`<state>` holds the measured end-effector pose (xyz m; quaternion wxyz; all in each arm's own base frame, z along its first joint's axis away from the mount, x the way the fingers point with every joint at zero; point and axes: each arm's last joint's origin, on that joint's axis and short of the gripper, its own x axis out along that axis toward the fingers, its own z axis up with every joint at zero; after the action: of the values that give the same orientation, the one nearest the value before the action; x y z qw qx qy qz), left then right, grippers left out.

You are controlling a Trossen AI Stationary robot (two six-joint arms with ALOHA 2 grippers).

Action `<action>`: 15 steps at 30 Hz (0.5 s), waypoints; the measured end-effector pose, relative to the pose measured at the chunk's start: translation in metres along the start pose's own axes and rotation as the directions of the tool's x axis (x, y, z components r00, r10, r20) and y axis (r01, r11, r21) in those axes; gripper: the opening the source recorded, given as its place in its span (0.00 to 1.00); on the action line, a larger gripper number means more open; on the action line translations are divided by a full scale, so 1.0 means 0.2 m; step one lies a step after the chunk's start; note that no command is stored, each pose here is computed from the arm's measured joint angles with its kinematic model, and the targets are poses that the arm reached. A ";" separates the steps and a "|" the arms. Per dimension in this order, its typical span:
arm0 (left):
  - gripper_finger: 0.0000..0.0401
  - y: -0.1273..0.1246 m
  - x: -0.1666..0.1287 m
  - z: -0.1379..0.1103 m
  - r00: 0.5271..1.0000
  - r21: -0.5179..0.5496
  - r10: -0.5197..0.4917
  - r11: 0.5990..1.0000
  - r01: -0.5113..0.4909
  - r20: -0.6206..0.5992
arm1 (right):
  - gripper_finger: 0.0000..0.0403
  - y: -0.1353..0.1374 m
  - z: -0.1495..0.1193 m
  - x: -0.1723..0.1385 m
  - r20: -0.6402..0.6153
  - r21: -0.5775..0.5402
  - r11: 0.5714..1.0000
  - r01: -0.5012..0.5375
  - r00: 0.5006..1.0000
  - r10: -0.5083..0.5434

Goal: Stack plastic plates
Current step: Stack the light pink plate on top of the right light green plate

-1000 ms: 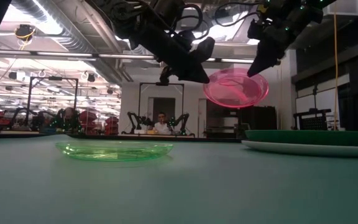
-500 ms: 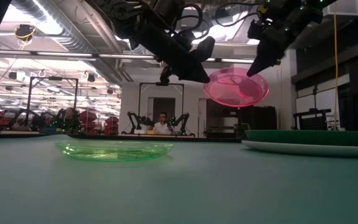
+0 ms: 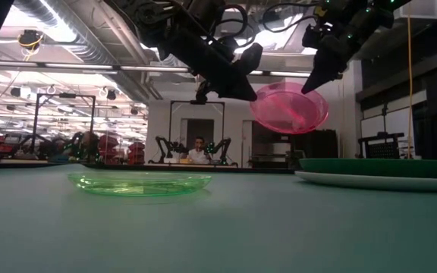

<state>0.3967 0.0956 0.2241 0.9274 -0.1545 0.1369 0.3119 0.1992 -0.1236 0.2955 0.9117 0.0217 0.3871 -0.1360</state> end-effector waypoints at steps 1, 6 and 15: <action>0.03 0.00 0.00 0.00 1.000 0.000 -0.001 1.000 0.001 -0.001 | 0.00 0.00 0.00 0.00 0.000 0.000 1.000 0.000 1.000 0.000; 0.12 0.00 0.00 0.00 1.000 0.001 -0.002 1.000 0.002 -0.003 | 0.00 0.00 0.00 0.00 -0.007 0.000 1.000 -0.002 1.000 0.002; 0.17 -0.03 -0.01 -0.01 1.000 0.006 -0.012 1.000 0.012 -0.004 | 0.00 0.03 -0.09 -0.01 -0.168 0.012 0.997 -0.073 0.983 0.074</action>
<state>0.3981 0.0892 0.2240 0.9294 -0.1529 0.1389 0.3057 0.1877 -0.1154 0.2843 0.8800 0.0503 0.4613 -0.1010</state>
